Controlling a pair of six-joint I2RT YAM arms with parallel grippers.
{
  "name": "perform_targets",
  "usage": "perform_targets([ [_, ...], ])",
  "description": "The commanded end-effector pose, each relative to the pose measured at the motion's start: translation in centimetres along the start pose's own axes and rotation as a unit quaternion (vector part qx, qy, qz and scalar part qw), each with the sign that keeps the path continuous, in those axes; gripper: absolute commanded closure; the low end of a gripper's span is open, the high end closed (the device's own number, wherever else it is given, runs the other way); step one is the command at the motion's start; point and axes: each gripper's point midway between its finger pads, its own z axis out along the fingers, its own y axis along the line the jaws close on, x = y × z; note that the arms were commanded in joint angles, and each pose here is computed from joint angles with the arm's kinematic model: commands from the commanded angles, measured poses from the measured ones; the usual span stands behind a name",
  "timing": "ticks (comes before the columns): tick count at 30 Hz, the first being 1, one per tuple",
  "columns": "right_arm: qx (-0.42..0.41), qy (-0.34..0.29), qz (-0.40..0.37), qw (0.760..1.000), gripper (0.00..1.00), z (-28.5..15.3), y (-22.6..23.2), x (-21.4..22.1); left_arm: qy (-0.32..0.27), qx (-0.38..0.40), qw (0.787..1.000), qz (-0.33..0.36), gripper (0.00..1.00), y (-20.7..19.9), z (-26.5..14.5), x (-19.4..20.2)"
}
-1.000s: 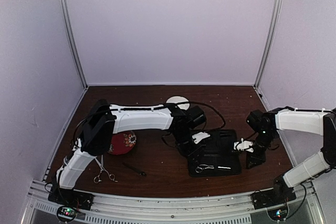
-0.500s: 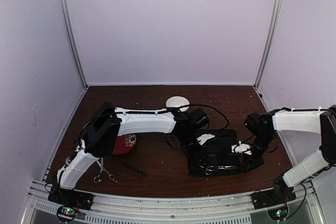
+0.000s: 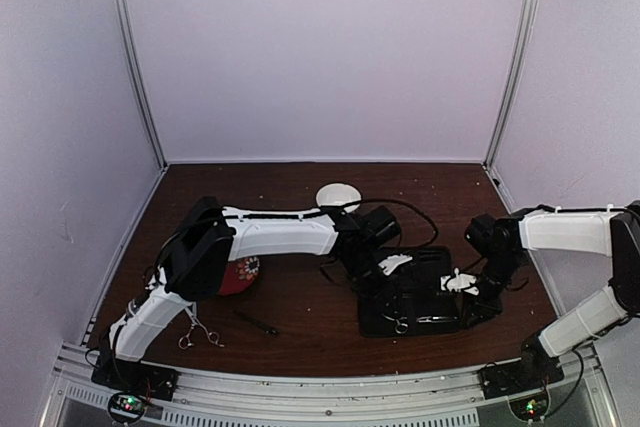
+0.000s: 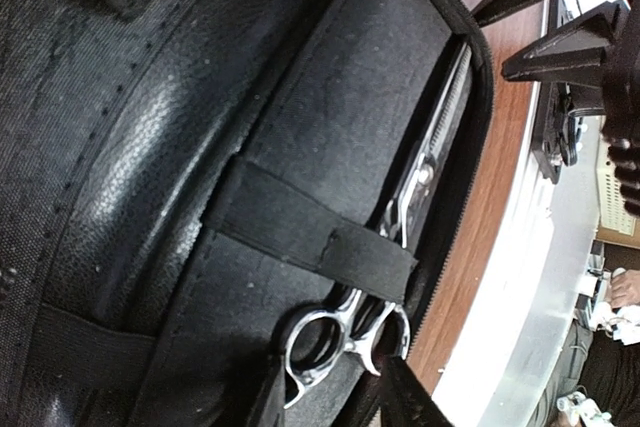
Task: Sort the hair-cutting tools
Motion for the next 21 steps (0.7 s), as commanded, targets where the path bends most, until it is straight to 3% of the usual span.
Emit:
perform_targets([
  [1,0.021,-0.010,-0.010,1.000,0.71,-0.8,0.2,-0.1,-0.011,-0.050,0.998,0.036,0.62,0.2,-0.9,-0.6],
  [6,0.077,-0.017,-0.012,0.997,0.69,-3.7,-0.2,0.1,-0.034,-0.152,0.984,0.082,0.57,0.0,-7.0,-0.9],
  [11,0.115,-0.063,-0.010,0.991,0.67,-7.3,-0.1,-1.7,-0.059,-0.234,0.965,0.102,0.54,0.0,-13.1,-0.2],
  [16,0.145,-0.118,-0.006,0.982,0.65,-9.9,-0.2,-3.8,-0.021,-0.318,0.944,0.081,0.53,2.3,-16.3,3.7],
  [21,0.160,-0.159,-0.010,0.974,0.65,-11.0,-0.8,-5.5,0.027,-0.368,0.930,0.011,0.53,5.7,-17.1,9.8],
])
